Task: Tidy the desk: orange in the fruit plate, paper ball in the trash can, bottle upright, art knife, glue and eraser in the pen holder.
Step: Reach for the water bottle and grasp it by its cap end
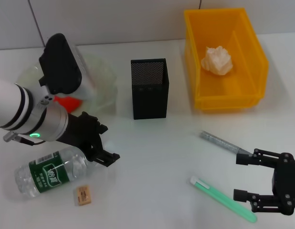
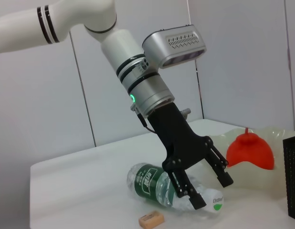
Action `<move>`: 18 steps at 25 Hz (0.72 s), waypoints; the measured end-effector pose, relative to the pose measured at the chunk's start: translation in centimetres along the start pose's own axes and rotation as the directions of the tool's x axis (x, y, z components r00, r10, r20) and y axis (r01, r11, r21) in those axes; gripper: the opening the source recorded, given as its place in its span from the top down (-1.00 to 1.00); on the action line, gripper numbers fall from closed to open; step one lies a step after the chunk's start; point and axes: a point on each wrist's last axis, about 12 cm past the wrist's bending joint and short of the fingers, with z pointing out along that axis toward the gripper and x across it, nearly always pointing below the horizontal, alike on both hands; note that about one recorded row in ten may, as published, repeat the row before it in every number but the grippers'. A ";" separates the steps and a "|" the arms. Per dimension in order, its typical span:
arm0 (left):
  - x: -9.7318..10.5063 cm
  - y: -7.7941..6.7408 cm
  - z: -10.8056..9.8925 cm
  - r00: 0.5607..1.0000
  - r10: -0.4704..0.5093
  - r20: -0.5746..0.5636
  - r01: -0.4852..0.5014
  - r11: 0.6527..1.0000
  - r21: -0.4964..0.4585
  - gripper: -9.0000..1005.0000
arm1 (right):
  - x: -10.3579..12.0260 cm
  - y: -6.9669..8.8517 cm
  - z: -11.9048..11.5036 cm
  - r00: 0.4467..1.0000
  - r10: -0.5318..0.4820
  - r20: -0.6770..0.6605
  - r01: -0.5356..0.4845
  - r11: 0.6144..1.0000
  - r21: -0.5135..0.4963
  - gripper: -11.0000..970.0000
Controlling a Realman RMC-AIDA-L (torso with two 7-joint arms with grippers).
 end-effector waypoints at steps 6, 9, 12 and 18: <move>-0.2 -0.3 0.4 1.000 0.011 -0.019 -0.011 1.000 0.012 -0.64 | -0.1 -0.3 0.2 1.000 -0.004 -0.004 0.004 1.000 -0.005 -0.65; -0.3 -0.3 0.6 1.000 0.015 -0.024 -0.015 1.000 0.014 -0.64 | -0.2 -0.3 0.2 1.000 -0.006 -0.006 0.005 1.000 -0.004 -0.65; -0.5 -0.6 0.8 0.999 0.027 -0.031 -0.027 0.999 0.020 -0.64 | -0.2 -0.5 0.1 1.000 -0.009 -0.011 0.009 1.000 -0.003 -0.65; -0.7 -1.1 1.1 0.998 0.035 -0.056 -0.033 0.999 0.034 -0.64 | -0.2 -0.7 0.1 1.000 -0.010 -0.022 0.010 1.000 -0.002 -0.65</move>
